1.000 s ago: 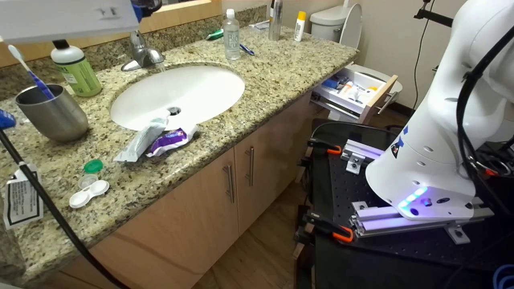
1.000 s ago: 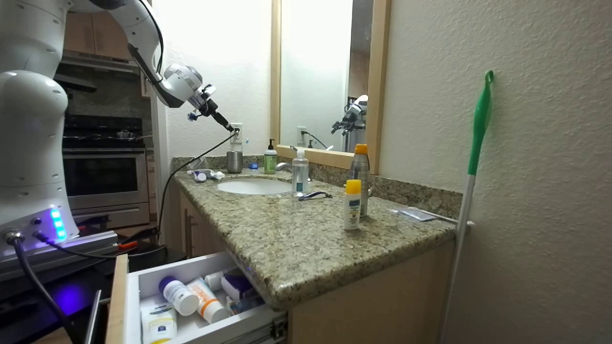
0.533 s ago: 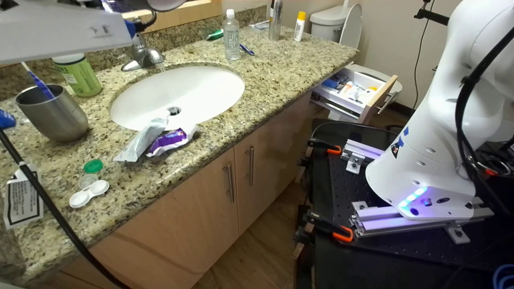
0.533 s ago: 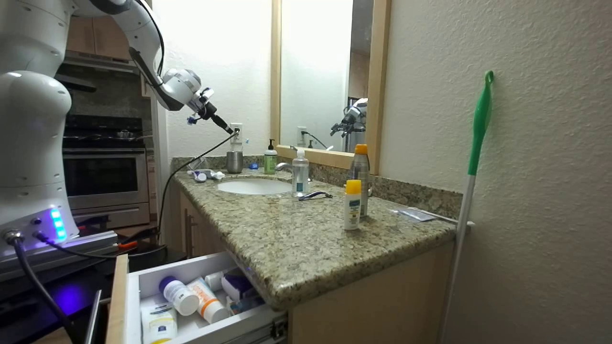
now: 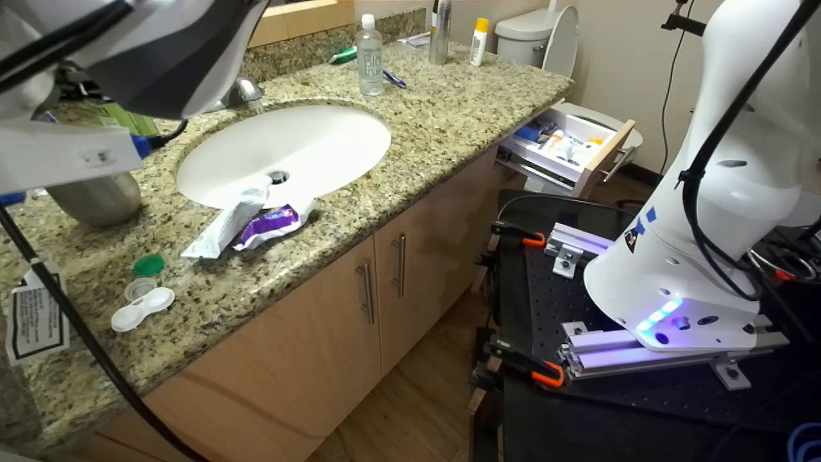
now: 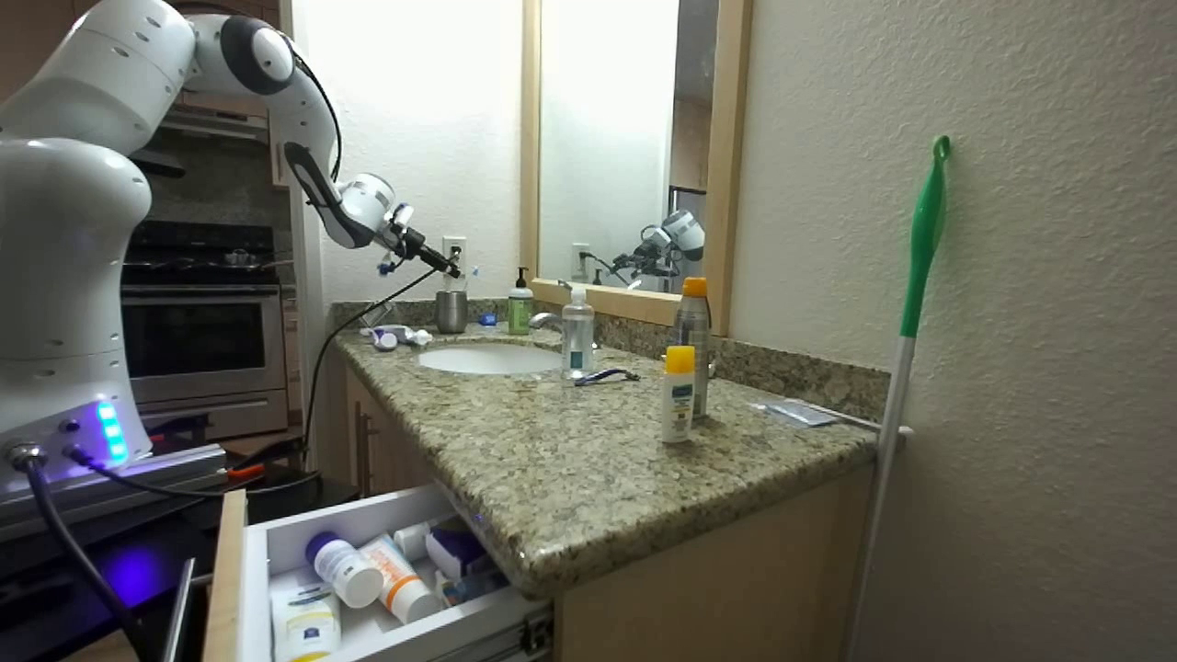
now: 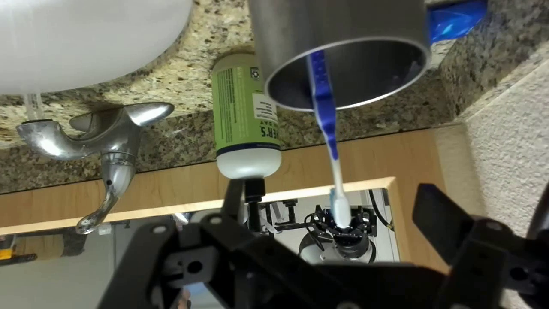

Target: Take the toothbrush from the cup and put it on the counter

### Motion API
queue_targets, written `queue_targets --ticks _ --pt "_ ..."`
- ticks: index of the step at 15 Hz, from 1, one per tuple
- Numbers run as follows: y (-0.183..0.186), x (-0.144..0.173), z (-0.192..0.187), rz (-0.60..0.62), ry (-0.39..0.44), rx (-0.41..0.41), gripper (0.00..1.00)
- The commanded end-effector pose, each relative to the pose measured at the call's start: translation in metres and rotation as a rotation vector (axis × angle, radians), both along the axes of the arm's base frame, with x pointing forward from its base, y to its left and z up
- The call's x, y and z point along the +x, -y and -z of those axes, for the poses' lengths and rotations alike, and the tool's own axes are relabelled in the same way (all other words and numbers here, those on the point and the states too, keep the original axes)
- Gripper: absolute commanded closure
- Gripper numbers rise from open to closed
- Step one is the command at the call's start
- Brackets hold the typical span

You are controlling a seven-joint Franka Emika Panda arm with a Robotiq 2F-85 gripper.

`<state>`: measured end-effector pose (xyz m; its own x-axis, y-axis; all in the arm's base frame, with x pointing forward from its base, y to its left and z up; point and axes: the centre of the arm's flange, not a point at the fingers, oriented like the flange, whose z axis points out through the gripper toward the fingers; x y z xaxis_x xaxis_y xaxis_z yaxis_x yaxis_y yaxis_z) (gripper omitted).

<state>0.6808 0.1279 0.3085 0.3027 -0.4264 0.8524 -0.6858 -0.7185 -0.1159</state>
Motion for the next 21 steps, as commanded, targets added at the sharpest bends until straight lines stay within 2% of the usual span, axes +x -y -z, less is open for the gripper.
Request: queue_targets --ticks 1,6,7,10,11,12,13,21 --pt "-0.003 0.004 0.001 0.003 0.005 -0.003 0.0" --pt "0.032 0.031 0.021 0.133 0.052 -0.078 0.0" --pt "0.023 0.014 0.01 0.089 0.024 -0.051 0.0" --pt "0.035 0.022 0.018 0.125 0.032 -0.064 0.0" --pt "0.033 0.022 0.018 0.119 0.024 -0.058 0.25" --pt "0.032 0.022 0.018 0.12 0.019 -0.054 0.26" --pt "0.031 0.022 0.018 0.119 0.015 -0.048 0.32" --pt "0.038 0.022 0.017 0.122 -0.003 -0.015 0.89"
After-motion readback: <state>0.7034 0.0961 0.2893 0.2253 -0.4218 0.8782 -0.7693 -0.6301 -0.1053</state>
